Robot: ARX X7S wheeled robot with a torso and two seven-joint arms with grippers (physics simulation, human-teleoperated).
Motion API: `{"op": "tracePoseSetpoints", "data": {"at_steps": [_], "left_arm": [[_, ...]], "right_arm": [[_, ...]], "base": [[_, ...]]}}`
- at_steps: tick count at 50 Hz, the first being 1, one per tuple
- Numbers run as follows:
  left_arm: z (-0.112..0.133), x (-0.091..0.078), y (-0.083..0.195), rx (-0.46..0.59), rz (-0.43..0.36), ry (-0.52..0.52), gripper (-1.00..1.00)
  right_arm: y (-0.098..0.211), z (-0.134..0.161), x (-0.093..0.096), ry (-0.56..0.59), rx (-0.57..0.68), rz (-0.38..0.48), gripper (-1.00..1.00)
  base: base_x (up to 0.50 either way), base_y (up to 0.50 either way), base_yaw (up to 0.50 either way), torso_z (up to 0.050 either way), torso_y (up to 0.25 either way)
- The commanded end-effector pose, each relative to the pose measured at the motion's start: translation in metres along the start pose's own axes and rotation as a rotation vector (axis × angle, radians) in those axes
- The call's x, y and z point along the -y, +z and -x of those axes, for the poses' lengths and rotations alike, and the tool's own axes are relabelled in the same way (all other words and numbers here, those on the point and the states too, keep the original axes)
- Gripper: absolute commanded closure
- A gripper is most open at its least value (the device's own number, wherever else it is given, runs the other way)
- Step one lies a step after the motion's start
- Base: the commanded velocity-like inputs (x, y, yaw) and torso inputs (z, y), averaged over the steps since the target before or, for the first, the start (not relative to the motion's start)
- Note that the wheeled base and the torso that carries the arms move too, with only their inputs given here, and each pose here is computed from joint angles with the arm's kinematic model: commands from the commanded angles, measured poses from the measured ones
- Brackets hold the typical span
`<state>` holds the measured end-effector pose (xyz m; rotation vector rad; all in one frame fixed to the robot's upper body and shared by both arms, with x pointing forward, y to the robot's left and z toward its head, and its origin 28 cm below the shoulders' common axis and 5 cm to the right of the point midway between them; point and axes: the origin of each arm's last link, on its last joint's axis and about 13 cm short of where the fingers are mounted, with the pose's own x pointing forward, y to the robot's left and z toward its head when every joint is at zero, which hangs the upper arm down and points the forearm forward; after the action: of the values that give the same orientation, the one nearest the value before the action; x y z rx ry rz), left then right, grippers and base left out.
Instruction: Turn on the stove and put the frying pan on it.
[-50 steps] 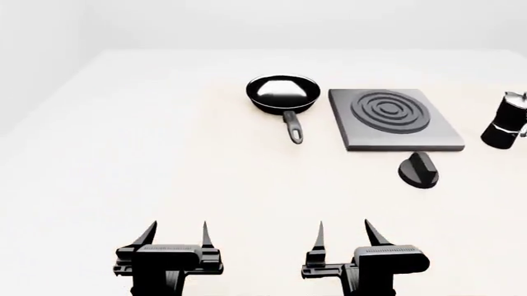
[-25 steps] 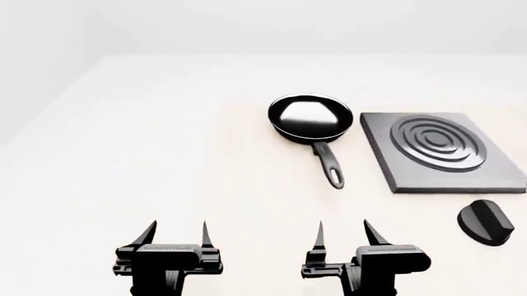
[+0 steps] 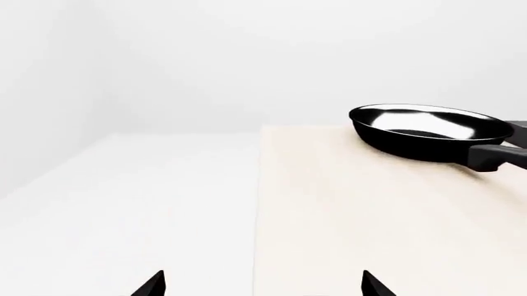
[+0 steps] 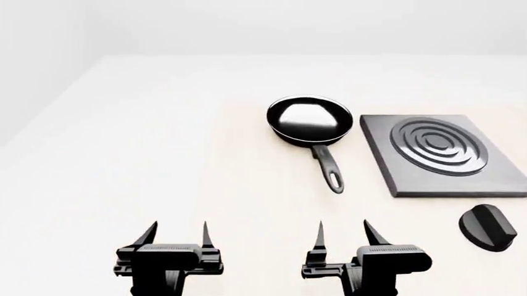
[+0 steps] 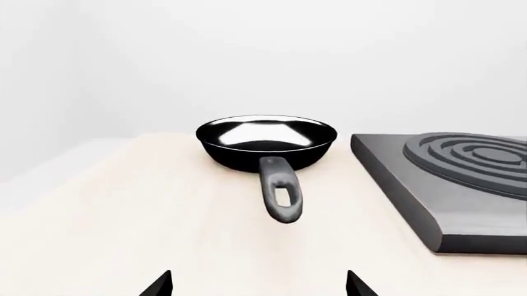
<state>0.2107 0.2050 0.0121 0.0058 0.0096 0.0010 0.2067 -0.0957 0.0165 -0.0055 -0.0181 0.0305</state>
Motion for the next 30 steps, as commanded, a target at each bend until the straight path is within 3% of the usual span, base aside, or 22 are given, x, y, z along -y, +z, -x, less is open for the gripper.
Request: {"op": "tracePoseSetpoints", "data": {"at_steps": [1, 28, 30], "left_arm": [[0.0018, 0.0006, 0.0001, 0.003, -0.015, -0.01, -1.0], [0.0008, 0.0003, -0.0001, 0.007, -0.009, -0.012, -1.0], [0.0013, 0.0005, 0.0016, 0.019, 0.021, -0.026, -1.0]], "right_arm": [[-0.0003, -0.0001, -0.0001, -0.002, 0.002, 0.002, -1.0], [-0.0004, 0.0004, -0.0006, 0.002, 0.002, 0.006, -1.0], [-0.0001, 0.0004, -0.0005, 0.001, 0.0, 0.003, -1.0]], "base": [[0.0, 0.0, 0.0, 0.0, -0.129], [0.0, 0.0, 0.0, 0.008, -0.244], [0.01, 0.0, 0.0, 0.009, -0.207]]}}
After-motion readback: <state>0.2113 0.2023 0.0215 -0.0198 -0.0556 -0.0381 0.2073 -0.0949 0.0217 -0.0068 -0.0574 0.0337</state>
